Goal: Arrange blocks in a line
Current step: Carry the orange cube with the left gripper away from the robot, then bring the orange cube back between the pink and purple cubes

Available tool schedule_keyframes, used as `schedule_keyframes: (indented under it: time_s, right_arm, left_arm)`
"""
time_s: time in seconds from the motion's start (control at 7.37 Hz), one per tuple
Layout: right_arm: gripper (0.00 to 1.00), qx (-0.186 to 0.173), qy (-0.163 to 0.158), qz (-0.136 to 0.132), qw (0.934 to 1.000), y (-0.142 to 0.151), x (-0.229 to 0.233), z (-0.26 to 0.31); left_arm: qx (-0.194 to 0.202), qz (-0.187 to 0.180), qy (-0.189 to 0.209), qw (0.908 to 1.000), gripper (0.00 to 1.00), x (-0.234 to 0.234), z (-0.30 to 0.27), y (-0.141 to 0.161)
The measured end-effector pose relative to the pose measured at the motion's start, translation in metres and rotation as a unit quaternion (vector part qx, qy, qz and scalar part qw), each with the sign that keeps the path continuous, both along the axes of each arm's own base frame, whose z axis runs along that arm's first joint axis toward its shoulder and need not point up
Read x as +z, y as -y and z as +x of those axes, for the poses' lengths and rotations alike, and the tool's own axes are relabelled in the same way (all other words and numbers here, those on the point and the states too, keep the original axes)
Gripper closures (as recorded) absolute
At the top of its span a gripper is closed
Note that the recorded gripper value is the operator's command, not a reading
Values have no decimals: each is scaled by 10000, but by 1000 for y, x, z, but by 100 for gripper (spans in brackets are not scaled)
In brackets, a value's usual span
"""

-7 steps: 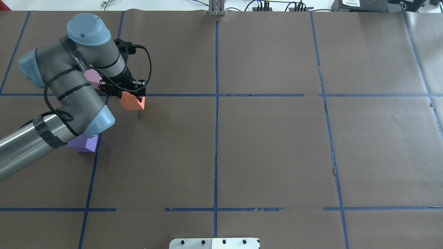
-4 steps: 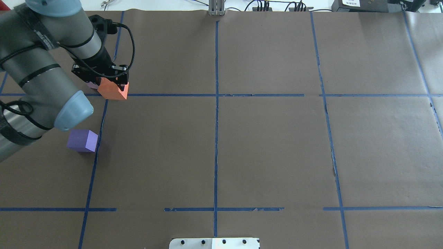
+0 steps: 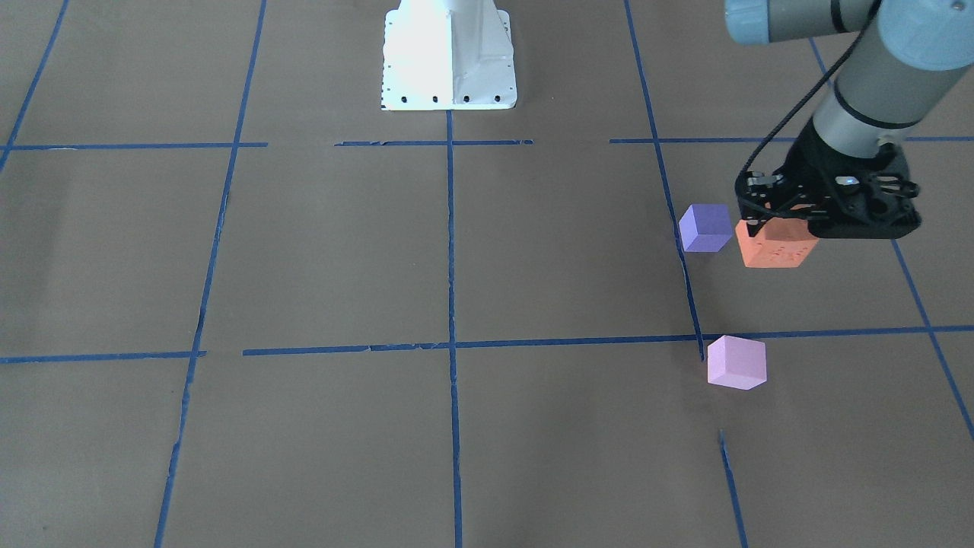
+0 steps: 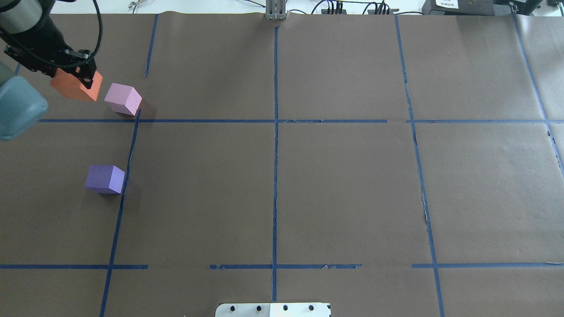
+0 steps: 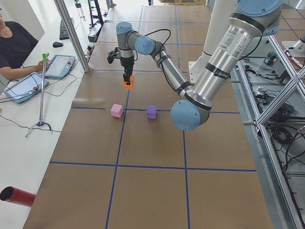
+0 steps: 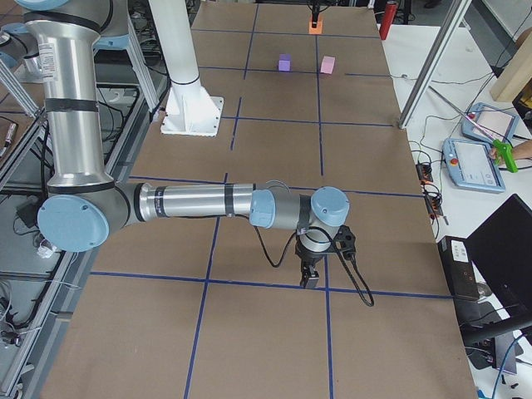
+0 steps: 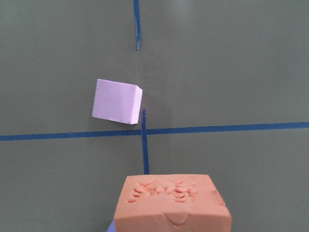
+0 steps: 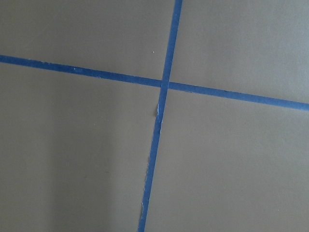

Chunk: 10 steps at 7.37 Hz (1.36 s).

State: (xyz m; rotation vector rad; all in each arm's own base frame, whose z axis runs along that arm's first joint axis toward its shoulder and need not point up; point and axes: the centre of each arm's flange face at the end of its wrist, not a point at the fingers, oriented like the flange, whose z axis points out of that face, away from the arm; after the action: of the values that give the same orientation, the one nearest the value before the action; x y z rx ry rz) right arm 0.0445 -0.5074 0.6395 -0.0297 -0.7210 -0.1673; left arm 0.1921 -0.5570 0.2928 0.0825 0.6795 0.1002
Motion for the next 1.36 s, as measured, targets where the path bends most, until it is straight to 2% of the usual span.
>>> schedule_keyframes:
  time_s: [0.27,0.54,0.81,1.36]
  right_arm:
    - [0,3,0,-2,10000,0,0,0]
    - [0,3,0,1,10000,0,0,0]
    - [0,3,0,-1,10000,0,0,0]
    - [0,-1,0,1,10000,0,0,0]
  left_arm:
    - [104,41,139,9998,91,43,-46,1]
    - [167,-120,47,9998,91,68,-49,2]
    - [-1,-342,-267,9991,91,86,-33,14]
    - [39,-485,-476,9977,91,119,39,19]
